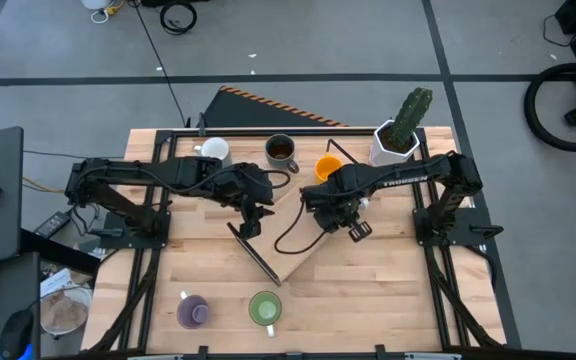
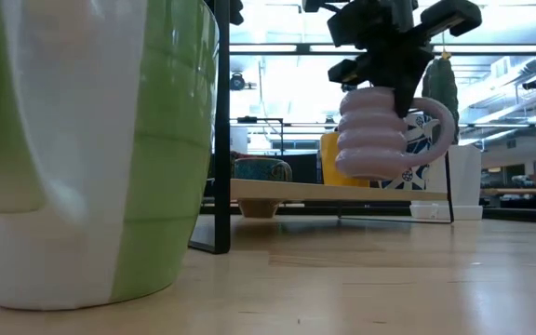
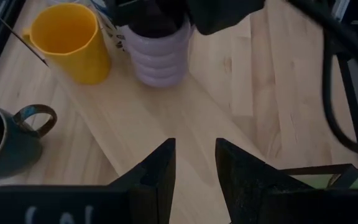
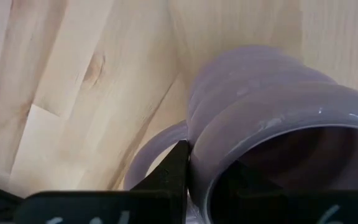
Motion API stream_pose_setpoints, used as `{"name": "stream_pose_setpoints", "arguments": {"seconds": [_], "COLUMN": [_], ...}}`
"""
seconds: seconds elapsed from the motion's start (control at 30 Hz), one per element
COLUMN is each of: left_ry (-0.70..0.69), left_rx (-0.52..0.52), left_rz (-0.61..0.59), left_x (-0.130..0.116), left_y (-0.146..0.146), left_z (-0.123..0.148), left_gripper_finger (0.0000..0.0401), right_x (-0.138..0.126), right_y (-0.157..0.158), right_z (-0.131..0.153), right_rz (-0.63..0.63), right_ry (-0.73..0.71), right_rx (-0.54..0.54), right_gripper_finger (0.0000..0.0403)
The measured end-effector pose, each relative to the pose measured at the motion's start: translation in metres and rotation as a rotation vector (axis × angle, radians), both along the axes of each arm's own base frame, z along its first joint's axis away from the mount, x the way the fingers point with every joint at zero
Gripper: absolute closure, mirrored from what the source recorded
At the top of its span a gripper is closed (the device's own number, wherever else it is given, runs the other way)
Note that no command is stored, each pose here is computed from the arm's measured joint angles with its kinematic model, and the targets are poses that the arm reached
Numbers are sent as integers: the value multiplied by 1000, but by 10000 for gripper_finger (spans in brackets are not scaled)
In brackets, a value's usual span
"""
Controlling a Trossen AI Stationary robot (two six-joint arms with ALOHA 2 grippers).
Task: Place coffee mugs
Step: Put the right purple mug on the shelf
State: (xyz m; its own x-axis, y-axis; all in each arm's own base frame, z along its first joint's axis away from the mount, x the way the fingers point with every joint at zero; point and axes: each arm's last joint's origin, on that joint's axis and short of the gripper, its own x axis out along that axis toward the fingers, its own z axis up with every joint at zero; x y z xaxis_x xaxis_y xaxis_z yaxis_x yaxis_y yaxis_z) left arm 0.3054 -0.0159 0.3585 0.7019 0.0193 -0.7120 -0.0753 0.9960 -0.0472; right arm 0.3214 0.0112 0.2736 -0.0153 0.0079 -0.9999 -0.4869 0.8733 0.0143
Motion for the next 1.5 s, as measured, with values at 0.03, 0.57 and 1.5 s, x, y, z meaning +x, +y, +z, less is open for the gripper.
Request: {"name": "stream_pose_setpoints", "arguments": {"seconds": [0.03, 0.57, 1.5], "left_ry": [-3, -3, -13], "left_rx": [0, -1, 19], "left_rz": [0, -2, -21], "left_x": [0, 0, 1], "left_y": [0, 0, 0], "left_z": [0, 0, 1], "left_gripper_finger": [282, 282, 282], "right_x": [0, 0, 1], "right_y": [-2, -5, -8], "right_z": [0, -3, -12], "right_rz": [-5, -19, -148], "right_ry": [0, 3, -4], "right_rx": [6, 28, -9], "right_gripper_finger": [360, 360, 273]}}
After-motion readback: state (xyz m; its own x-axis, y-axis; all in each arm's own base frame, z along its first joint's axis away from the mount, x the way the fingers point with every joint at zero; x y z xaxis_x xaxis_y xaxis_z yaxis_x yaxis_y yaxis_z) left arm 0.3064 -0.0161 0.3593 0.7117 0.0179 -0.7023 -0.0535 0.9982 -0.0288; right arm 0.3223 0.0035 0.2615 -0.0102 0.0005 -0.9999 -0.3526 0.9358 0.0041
